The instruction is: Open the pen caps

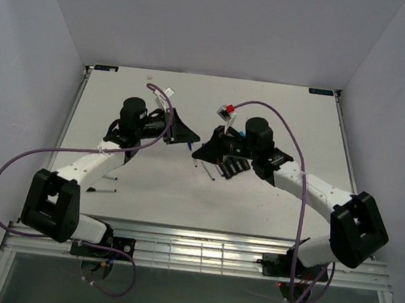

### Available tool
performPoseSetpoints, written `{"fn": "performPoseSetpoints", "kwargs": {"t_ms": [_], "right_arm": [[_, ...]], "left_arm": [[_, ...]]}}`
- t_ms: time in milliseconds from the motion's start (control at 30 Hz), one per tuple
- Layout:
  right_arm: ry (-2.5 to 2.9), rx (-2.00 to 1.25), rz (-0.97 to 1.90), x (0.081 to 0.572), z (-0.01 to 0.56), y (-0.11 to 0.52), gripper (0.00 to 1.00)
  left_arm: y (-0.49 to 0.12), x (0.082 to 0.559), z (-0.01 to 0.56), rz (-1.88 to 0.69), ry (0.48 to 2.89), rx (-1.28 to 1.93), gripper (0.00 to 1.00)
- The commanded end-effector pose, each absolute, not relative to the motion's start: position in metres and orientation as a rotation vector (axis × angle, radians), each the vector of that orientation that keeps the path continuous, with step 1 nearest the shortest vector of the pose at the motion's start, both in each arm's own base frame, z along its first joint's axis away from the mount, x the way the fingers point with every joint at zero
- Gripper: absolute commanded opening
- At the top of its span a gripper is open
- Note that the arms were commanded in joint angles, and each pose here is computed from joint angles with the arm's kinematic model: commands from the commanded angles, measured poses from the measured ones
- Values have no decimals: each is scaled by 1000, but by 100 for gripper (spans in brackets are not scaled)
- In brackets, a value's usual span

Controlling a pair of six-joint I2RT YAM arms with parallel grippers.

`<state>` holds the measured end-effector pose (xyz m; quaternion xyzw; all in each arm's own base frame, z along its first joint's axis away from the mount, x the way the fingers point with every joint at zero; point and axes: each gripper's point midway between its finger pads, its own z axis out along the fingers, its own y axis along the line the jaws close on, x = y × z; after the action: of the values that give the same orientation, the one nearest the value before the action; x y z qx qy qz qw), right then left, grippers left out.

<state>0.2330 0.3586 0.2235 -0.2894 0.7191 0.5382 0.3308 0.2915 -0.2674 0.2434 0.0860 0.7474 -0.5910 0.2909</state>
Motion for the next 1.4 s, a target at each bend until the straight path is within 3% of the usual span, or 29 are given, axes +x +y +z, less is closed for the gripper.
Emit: {"fn": "performPoseSetpoints", "kwargs": {"t_ms": [0, 133, 267, 333, 367, 433, 567, 633, 667, 733, 833, 933, 1067, 1233, 1367], "right_arm": [[1754, -892, 1524, 204, 244, 366, 13], [1734, -898, 1562, 203, 247, 369, 33], [1721, -900, 1588, 203, 248, 372, 36], [1724, -897, 1591, 205, 247, 374, 33], [1724, -890, 1585, 206, 247, 375, 21], [1738, -862, 1562, 212, 246, 375, 8], [1800, -797, 1434, 230, 242, 372, 8], [1915, -727, 1160, 257, 219, 359, 8], [1955, -695, 1003, 269, 212, 351, 8], [1965, -600, 475, 303, 211, 329, 8], [1948, -534, -67, 313, 206, 296, 8], [1915, -527, -247, 310, 202, 293, 8], [1939, -625, -120, 300, 191, 309, 8], [1991, -793, 487, 268, 184, 354, 8], [2019, -857, 651, 250, 167, 359, 8]], "left_arm": [[-275, 281, 277, -1694, 1896, 300, 0], [-275, 278, 282, -1713, 1881, 307, 0], [-275, 276, 281, -1720, 1882, 305, 0], [-275, 275, 281, -1726, 1885, 305, 0], [-275, 275, 280, -1725, 1884, 307, 0], [-275, 276, 279, -1722, 1887, 300, 0], [-273, 289, 263, -1655, 1994, 183, 0], [-266, 304, 242, -1501, 2200, 12, 0], [-258, 324, 216, -1302, 2279, -48, 0], [-243, 335, 196, -1121, 2385, -163, 0], [-225, 343, 171, -945, 2479, -357, 0], [-223, 343, 161, -925, 2504, -437, 0], [-221, 348, 163, -909, 2489, -441, 0], [-215, 358, 169, -955, 2419, -375, 0], [-199, 361, 152, -829, 2443, -386, 0]]}}
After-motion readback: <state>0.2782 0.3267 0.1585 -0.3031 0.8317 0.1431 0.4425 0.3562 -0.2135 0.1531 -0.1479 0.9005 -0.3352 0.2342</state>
